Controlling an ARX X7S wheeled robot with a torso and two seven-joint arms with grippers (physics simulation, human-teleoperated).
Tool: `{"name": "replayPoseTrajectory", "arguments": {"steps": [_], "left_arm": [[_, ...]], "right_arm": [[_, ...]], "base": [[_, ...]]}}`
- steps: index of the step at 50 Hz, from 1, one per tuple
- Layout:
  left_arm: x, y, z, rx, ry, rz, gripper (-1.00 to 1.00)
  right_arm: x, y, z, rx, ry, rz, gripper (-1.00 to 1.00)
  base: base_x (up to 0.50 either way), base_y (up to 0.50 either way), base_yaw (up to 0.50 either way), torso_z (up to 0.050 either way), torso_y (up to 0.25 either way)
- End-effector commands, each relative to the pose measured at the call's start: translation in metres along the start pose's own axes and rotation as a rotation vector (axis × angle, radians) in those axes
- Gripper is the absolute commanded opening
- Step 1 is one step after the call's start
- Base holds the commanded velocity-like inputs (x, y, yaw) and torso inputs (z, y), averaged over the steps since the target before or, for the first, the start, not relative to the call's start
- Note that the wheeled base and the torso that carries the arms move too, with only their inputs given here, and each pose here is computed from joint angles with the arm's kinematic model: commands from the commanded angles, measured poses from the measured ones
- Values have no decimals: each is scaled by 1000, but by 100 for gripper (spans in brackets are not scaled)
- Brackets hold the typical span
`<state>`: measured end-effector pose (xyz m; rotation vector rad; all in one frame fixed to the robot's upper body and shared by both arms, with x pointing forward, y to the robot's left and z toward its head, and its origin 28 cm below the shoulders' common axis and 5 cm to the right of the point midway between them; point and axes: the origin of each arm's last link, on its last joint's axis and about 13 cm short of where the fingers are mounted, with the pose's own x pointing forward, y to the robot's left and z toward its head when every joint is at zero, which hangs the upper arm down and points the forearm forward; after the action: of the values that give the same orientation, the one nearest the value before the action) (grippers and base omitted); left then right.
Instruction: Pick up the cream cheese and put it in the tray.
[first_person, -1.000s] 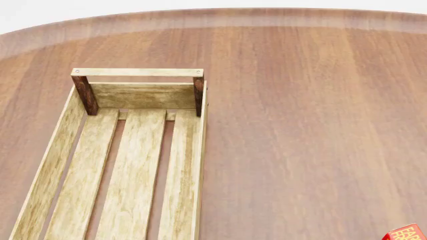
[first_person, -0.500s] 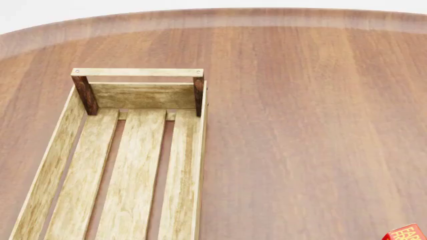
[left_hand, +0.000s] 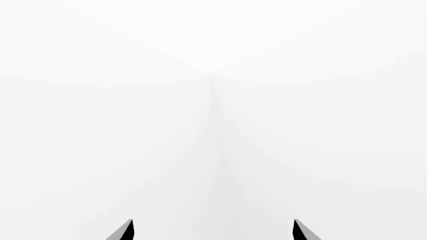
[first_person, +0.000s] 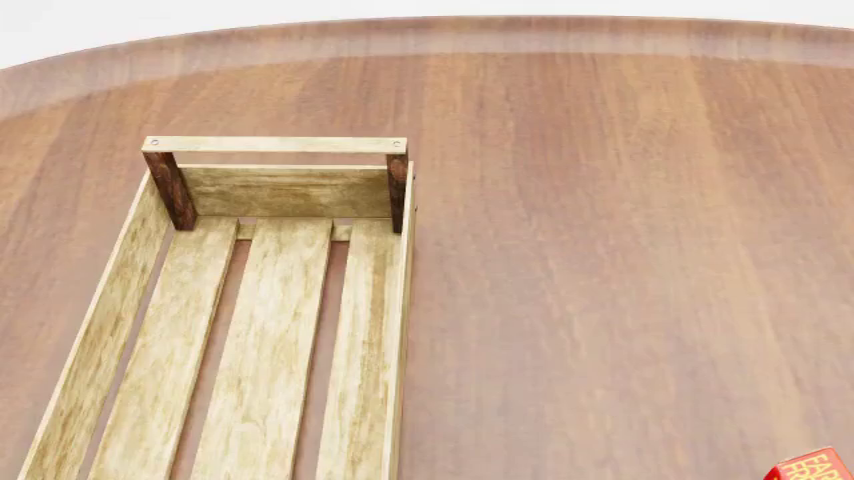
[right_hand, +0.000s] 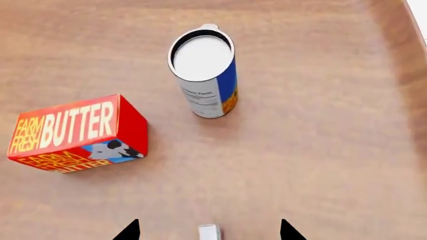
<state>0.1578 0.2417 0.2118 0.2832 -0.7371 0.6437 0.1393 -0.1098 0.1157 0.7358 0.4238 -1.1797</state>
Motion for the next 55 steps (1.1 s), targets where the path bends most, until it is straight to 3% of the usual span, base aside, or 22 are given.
{"name": "replayPoseTrajectory", "arguments": {"steps": [1, 14, 39, 55], "left_arm": [[0, 0, 0, 0, -2, 1, 100], [0, 0, 0, -5, 4, -3, 100], [0, 3, -1, -11, -3, 7, 100], [0, 1, 0, -8, 1, 1, 100]], "right_arm": [[1, 1, -4, -29, 38, -2, 100], [0, -1, -10, -30, 55, -8, 100], [10, 5, -36, -148, 114, 16, 100], [25, 8, -44, -148, 152, -2, 100]], "base": [[0, 0, 0, 0, 0], [0, 0, 0, 0, 0], [0, 0, 0, 0, 0], [0, 0, 0, 0, 0]]}}
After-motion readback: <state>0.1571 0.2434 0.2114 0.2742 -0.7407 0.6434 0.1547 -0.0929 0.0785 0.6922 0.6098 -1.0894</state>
